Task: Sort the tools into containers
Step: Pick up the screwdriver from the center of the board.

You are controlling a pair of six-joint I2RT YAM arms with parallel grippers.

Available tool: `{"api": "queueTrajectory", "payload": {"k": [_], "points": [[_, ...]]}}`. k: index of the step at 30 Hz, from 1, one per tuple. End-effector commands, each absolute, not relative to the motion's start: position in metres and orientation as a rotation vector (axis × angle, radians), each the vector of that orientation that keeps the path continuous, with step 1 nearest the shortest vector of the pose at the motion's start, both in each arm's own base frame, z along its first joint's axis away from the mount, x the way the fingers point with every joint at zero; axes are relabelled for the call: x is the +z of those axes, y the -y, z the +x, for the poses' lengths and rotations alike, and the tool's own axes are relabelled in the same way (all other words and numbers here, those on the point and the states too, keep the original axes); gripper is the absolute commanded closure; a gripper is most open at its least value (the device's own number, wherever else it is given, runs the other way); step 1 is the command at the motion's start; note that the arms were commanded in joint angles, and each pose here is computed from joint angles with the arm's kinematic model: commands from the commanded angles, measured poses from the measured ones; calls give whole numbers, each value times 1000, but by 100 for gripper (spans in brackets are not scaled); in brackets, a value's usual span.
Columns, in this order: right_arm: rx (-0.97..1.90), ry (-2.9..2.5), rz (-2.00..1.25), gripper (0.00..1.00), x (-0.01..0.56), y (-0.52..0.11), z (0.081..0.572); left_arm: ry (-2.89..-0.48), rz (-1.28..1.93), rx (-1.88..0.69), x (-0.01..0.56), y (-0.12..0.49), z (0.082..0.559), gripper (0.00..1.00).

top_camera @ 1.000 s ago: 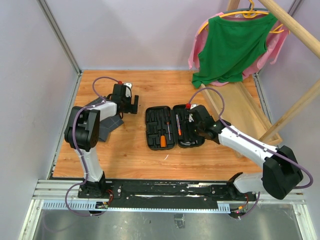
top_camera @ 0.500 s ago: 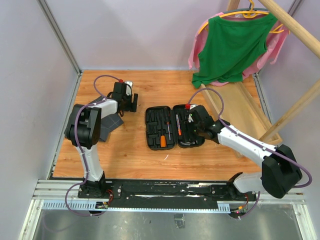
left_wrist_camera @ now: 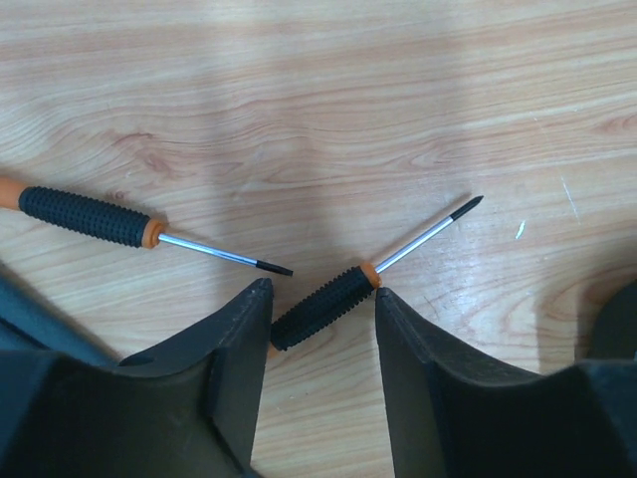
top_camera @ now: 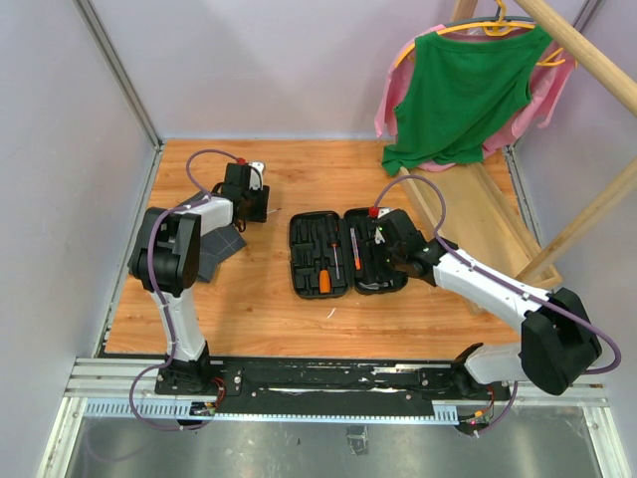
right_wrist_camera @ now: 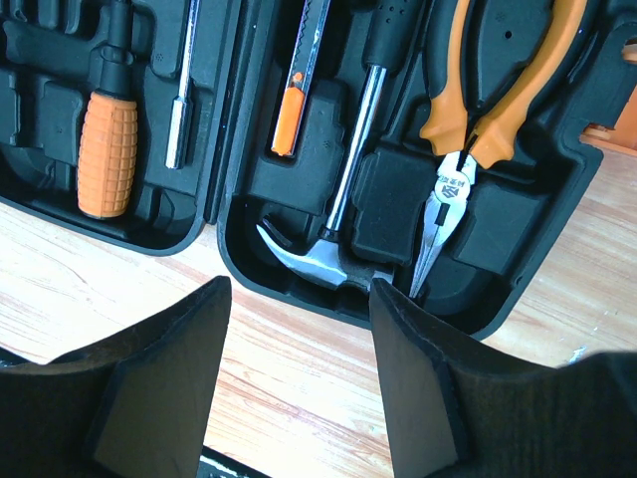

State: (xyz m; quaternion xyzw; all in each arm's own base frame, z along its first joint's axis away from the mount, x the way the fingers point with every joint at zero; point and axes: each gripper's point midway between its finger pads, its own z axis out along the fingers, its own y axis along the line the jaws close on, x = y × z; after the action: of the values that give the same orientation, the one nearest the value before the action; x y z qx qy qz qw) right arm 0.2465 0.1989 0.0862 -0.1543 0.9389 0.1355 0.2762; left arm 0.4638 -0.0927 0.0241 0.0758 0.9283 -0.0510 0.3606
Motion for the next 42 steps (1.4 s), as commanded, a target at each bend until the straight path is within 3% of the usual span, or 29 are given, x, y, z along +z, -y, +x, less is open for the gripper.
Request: {"api": "queueTrajectory", "payload": {"k": [1, 9, 22, 31, 42], "points": [[354, -2513, -395, 41, 94, -198, 251, -2451, 200, -196, 15, 99, 451, 52], [349, -2515, -388, 41, 95, -197, 250, -2442, 208, -246, 16, 105, 450, 64], [340, -2520, -361, 40, 93, -195, 250, -2399, 269, -375, 24, 134, 442, 91], [341, -2505, -336, 40, 98, -193, 250, -2347, 264, -388, 39, 141, 444, 99], [353, -2402, -257, 40, 120, -190, 259, -2200, 220, -437, 94, 160, 432, 100]]}}
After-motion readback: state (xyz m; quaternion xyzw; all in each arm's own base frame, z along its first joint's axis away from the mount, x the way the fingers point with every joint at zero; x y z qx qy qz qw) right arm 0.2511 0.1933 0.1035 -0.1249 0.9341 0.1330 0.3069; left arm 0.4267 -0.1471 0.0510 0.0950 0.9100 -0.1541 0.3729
